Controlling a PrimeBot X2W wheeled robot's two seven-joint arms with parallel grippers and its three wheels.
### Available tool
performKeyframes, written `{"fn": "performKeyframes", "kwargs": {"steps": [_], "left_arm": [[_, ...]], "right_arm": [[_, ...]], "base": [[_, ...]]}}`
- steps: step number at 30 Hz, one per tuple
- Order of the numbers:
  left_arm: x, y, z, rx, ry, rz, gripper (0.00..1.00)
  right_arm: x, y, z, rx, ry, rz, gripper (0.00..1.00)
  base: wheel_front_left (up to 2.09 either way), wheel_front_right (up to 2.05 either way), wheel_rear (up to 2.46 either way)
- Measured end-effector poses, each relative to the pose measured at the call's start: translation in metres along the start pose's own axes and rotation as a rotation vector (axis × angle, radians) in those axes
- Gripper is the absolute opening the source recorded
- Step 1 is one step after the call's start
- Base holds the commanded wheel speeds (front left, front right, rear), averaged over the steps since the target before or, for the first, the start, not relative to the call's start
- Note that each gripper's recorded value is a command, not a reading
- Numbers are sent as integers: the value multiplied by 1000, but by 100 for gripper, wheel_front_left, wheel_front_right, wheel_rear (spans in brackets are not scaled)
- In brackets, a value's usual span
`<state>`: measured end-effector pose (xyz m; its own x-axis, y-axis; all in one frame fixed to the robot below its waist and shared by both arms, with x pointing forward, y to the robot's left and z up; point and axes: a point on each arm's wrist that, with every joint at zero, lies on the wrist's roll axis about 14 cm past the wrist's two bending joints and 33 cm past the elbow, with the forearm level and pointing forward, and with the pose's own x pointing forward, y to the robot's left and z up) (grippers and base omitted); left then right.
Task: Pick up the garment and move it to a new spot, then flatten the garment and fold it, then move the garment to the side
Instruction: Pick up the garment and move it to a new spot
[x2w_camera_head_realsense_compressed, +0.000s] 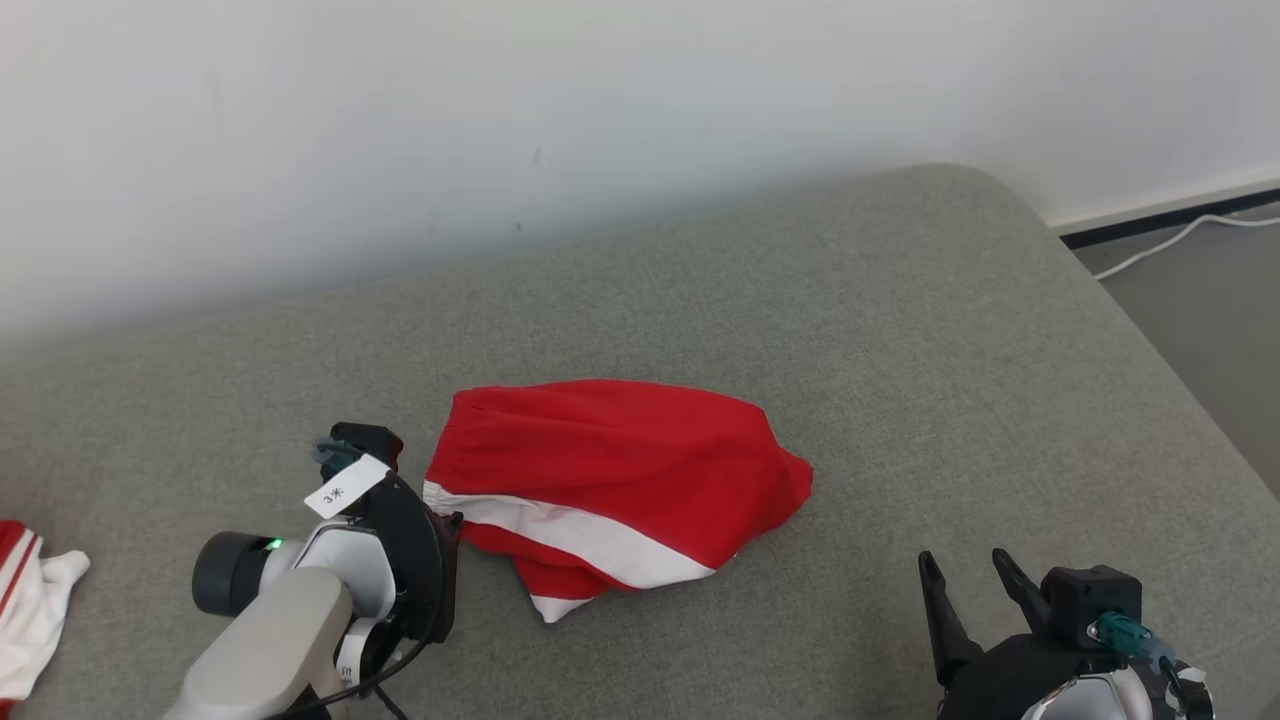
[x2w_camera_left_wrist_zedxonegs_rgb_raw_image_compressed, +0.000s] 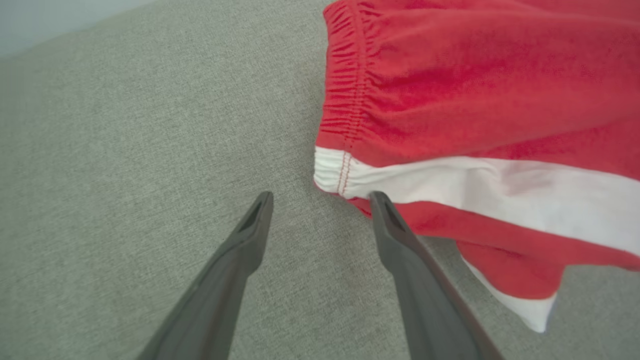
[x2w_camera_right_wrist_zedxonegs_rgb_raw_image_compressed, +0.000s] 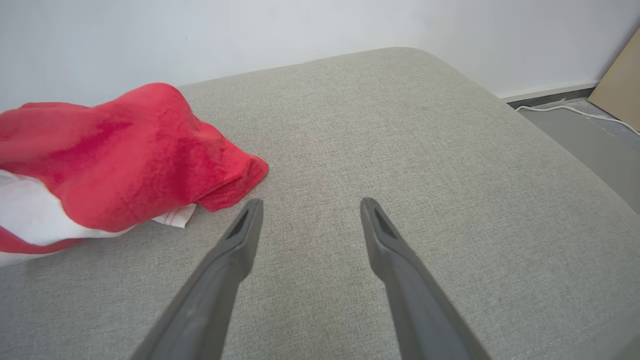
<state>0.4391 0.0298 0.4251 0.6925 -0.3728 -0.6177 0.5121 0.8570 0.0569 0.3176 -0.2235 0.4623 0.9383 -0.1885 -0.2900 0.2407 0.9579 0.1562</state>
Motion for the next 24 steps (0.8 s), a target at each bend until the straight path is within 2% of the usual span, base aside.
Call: {"fn": "performKeyframes", "kwargs": {"steps": [10,11,12,13,18,24], "left_arm": [[19,-8,12,10,-3,-51,100],[20,-8,11,10,-1,-54,71],[20,-9,10,9,1,-56,19],[21,-10,10,10,1,-62,0],[19,-15,21,1,-30,-75,0],[11,12,49,-48,-124,11,0]], "right_arm": [[12,-6,2,-7,10,-25,100],[13,-6,2,-8,11,-25,100],[13,-6,0,-8,15,-25,100],[13,-5,0,-9,17,-24,100],[15,-3,-2,-11,25,-17,100],[17,3,-5,-14,33,1,100]], "base": [[0,0,0],[0,0,0],[0,0,0],[0,0,0],[0,0,0],[0,0,0]]}}
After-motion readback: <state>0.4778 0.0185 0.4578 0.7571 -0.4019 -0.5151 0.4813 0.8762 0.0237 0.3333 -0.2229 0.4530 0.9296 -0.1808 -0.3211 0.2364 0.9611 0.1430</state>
